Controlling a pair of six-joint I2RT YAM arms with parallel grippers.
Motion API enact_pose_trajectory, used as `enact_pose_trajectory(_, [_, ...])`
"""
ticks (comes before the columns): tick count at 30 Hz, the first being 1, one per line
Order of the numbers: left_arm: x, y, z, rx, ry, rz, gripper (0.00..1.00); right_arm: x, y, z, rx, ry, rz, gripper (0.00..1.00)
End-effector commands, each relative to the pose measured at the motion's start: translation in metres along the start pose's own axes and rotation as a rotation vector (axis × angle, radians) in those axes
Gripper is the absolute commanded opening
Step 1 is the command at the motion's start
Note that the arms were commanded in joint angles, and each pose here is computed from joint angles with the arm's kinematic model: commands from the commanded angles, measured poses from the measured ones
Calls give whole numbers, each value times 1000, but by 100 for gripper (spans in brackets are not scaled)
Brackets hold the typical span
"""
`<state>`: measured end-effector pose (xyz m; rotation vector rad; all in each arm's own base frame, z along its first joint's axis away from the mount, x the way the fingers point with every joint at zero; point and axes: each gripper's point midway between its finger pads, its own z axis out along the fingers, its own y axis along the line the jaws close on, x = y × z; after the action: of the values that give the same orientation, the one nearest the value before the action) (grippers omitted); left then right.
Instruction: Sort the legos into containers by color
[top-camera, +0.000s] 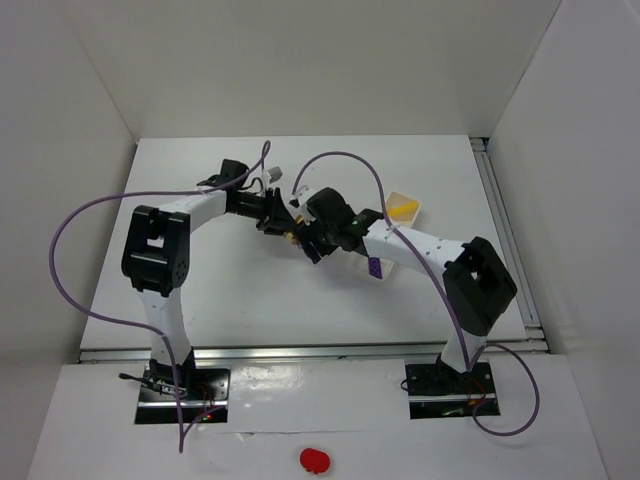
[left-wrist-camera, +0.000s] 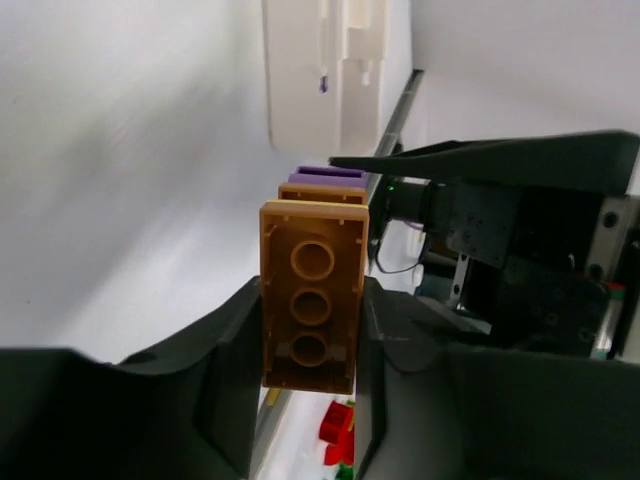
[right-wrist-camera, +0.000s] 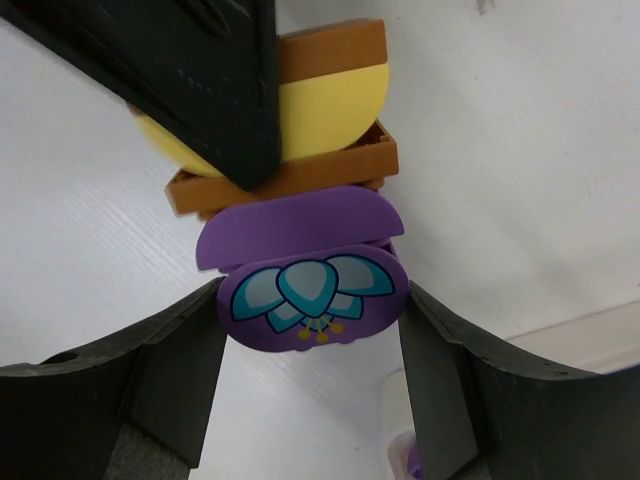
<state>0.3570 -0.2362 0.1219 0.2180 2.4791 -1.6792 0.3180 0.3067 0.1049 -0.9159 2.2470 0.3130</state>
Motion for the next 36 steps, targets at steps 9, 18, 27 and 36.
enact_pose_trajectory(9, [-16, -8, -14, 83, -8, -25, 0, -65, -3, -42, 36, -168, 86, 100])
enact_pose_trajectory(18, [-48, -54, -56, 182, -96, 124, 0, -98, -11, -94, -201, -378, 300, 87])
enact_pose_trajectory(27, [-49, -87, -70, 311, -110, 240, 0, -110, -17, -97, -556, -436, 489, 98])
enact_pose_trajectory(36, [-47, -101, -75, 322, -116, 286, 0, -108, -18, -83, -624, -421, 530, 99])
